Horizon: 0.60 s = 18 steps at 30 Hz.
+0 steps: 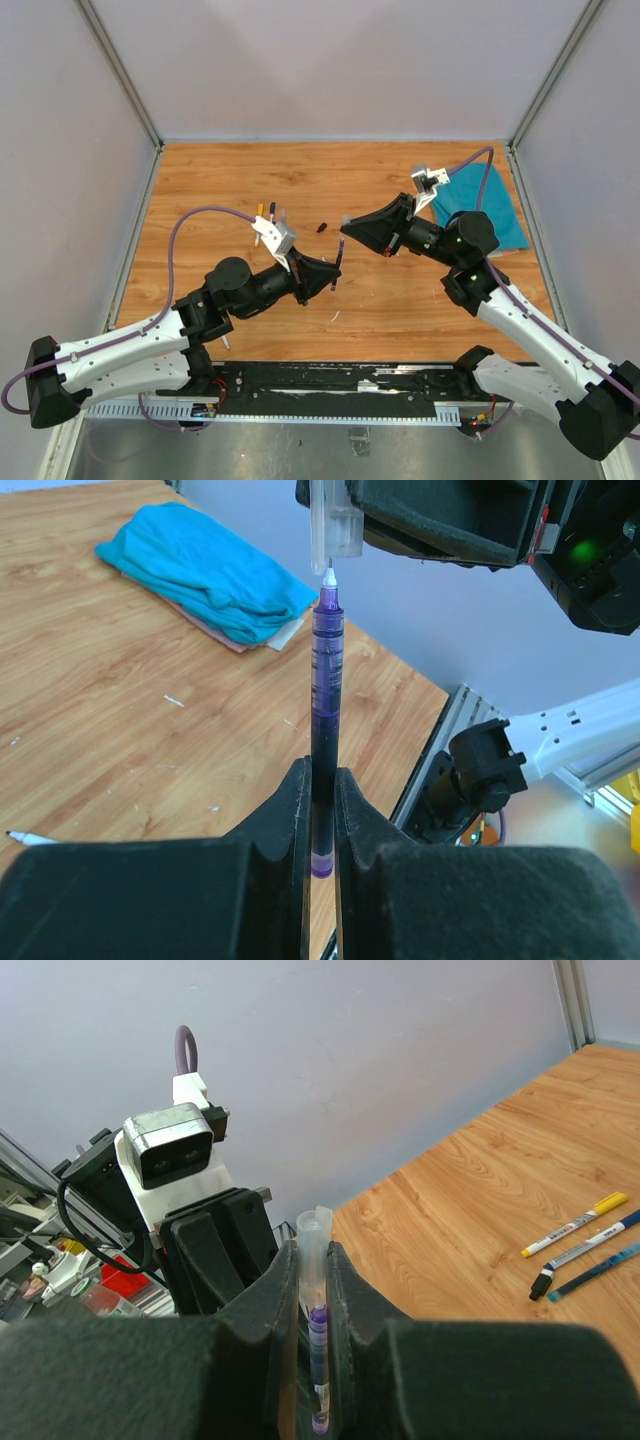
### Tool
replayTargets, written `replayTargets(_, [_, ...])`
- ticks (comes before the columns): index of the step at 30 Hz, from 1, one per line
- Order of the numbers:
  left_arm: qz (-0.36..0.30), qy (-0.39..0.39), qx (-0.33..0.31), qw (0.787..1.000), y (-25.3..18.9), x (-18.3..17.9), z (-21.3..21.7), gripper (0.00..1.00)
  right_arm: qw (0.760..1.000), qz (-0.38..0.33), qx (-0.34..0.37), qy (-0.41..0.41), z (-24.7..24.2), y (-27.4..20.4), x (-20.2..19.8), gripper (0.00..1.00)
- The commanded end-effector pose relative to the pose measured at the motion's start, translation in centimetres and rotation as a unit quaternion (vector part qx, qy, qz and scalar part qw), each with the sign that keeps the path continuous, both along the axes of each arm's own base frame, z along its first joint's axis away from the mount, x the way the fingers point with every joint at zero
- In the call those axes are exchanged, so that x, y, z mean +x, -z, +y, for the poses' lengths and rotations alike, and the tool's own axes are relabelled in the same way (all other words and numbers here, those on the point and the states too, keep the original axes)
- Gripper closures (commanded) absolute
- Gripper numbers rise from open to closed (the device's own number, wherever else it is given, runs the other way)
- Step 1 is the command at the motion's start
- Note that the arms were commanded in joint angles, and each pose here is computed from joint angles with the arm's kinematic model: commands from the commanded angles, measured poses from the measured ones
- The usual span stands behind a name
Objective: Insert the pens into the pen caps
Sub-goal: Insert the pen cap onto the pen.
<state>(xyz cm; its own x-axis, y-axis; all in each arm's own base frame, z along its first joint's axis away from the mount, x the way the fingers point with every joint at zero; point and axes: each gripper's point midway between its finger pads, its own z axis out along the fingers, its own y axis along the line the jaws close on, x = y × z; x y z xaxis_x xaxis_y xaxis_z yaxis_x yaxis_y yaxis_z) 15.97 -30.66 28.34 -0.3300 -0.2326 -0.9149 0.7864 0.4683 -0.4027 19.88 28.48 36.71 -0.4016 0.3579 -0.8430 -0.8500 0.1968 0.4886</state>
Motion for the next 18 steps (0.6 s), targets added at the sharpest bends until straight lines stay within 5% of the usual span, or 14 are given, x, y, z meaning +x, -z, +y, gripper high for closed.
replayTargets(1, [-0.017,0.001,-0.022,1.0,-1.5,-0.2,0.1,1.0,1.0,-0.006,-0.008,-0.021,0.4,0.7,-1.0,0.99])
replayTargets(18, [-0.017,-0.002,-0.029,0.999,-1.8,-0.1,0.1,1.0,0.999,-0.012,-0.024,-0.028,0.7,2.2,-1.3,0.99])
